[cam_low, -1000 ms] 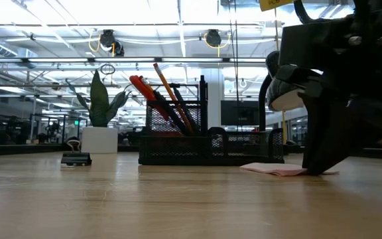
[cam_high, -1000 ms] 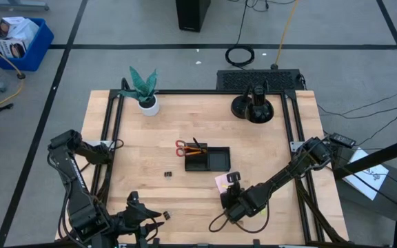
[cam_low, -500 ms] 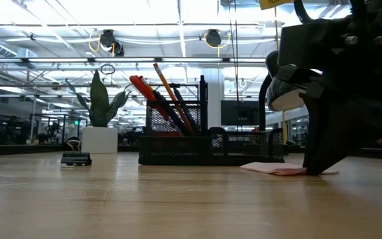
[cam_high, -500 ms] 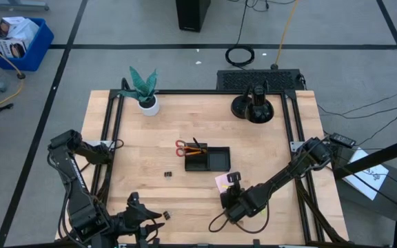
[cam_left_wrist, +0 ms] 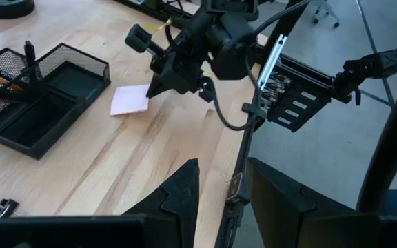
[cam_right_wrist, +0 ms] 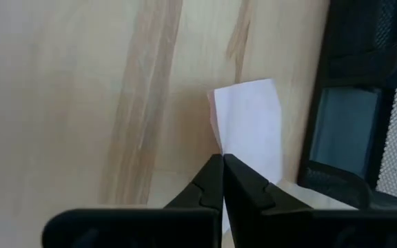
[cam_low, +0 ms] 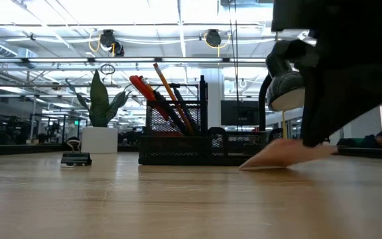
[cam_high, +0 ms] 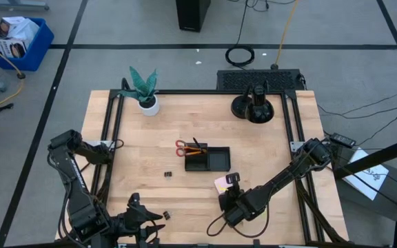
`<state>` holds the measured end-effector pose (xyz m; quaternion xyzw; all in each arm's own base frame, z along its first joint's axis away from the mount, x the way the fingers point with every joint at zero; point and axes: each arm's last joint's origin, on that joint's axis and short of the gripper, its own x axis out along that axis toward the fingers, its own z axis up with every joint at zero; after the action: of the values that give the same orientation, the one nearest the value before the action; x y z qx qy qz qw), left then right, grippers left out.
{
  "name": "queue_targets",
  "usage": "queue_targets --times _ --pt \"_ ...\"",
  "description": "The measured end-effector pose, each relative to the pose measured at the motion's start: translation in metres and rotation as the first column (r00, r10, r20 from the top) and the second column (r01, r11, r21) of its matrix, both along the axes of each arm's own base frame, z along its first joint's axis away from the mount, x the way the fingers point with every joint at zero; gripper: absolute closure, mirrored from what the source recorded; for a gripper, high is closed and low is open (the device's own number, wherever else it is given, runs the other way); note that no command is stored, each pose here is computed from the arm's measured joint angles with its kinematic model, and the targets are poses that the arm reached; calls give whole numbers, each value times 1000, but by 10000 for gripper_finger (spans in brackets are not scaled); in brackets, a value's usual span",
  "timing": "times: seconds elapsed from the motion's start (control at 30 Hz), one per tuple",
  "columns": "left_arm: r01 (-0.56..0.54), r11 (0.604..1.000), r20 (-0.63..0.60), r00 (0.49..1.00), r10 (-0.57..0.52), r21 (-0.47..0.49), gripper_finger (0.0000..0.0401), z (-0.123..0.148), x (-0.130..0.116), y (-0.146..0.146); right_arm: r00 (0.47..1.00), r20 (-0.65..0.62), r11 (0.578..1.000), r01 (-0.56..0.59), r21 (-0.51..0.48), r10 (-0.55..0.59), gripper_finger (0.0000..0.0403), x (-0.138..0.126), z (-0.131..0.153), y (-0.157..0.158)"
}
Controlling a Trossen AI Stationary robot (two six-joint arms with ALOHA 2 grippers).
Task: Pick and place office supplies into organizer
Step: Put the pink sticky notes into the desk organizer
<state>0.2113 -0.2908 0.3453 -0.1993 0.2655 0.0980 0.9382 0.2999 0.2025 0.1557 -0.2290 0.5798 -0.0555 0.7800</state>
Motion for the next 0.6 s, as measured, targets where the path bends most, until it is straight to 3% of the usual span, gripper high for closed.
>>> queue_targets --times 0.6 --pt "-7 1000 6 1000 7 1 277 0 0 0 999 21 999 39 25 -40 403 -6 69 32"
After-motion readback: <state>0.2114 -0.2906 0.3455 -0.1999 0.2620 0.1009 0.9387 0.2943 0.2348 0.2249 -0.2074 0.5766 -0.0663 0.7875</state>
